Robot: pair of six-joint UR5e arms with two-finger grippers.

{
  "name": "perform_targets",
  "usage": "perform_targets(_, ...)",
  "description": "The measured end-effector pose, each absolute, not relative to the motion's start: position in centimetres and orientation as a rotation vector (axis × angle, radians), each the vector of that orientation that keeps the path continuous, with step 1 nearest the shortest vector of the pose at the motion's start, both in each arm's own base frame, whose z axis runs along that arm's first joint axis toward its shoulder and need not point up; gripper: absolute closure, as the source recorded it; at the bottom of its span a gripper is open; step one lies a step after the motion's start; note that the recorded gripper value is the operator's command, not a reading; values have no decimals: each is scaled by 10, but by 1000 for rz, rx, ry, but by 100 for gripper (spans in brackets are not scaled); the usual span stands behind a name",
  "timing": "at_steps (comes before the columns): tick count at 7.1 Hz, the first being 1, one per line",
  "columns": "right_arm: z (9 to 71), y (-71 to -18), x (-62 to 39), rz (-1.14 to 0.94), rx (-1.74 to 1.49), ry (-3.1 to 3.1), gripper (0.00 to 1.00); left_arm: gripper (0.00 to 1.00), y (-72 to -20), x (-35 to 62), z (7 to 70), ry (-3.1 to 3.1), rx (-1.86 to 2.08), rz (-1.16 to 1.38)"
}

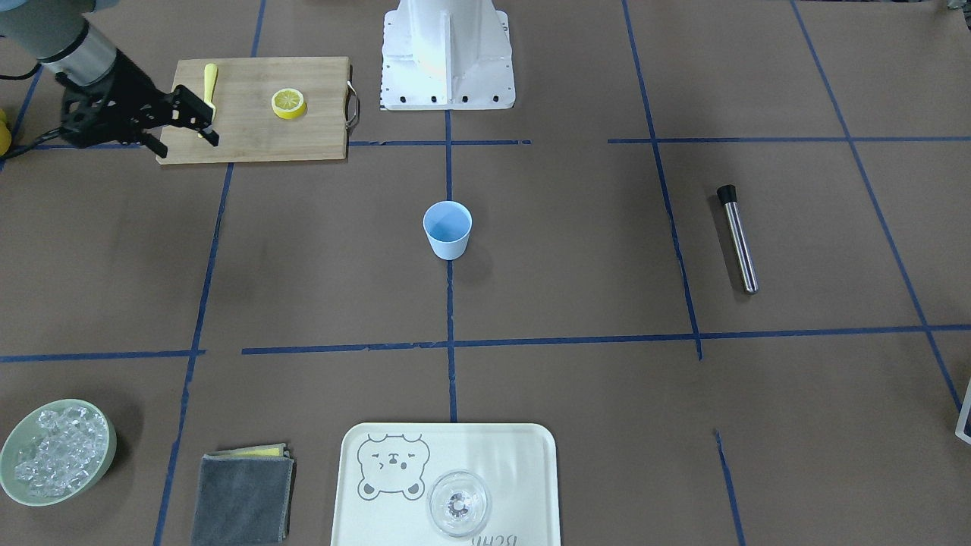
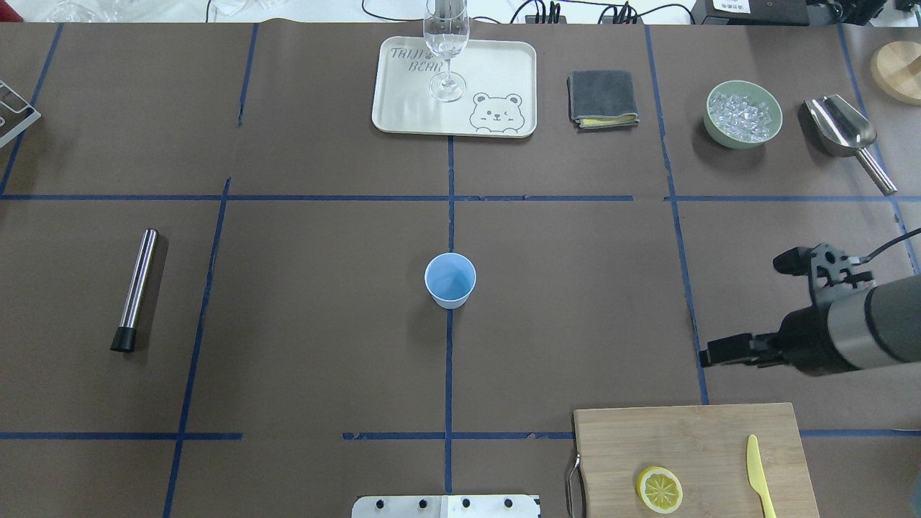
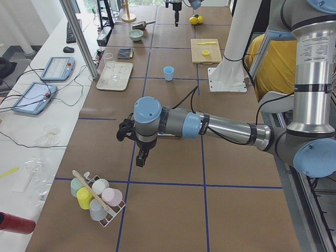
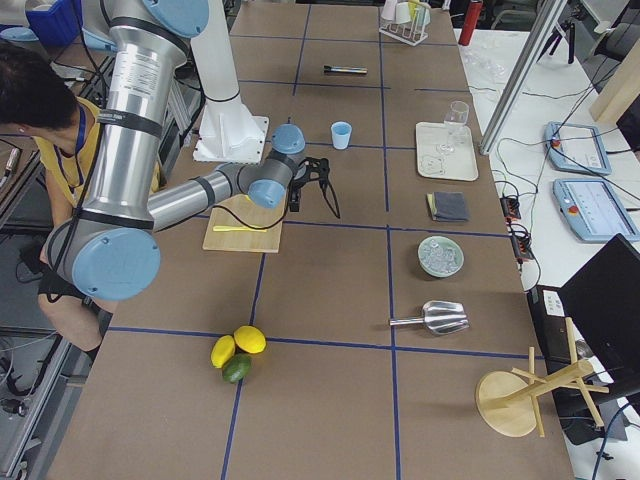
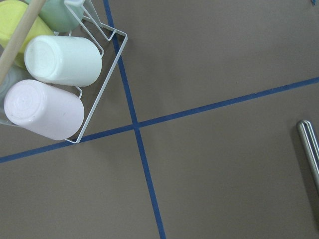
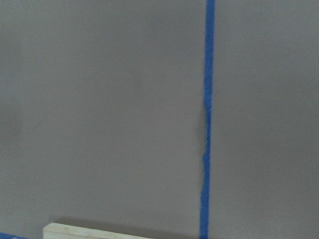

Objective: Squeeze lemon into cup
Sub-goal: 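Move the right gripper down to the lemon slice on the cutting board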

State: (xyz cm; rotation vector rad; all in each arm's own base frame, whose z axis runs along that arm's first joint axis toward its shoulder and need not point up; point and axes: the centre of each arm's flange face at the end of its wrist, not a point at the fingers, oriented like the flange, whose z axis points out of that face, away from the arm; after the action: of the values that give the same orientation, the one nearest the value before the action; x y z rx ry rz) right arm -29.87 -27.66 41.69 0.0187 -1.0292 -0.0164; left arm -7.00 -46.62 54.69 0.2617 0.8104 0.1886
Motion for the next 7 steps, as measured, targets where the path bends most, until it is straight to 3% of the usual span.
perform_targets(3, 392, -180, -368, -85, 70, -941, 0, 0, -465, -67, 543, 852, 264, 192)
perform_targets(7, 410, -133, -401, -107, 129, -861, 0, 0, -465, -67, 545, 856, 261, 192)
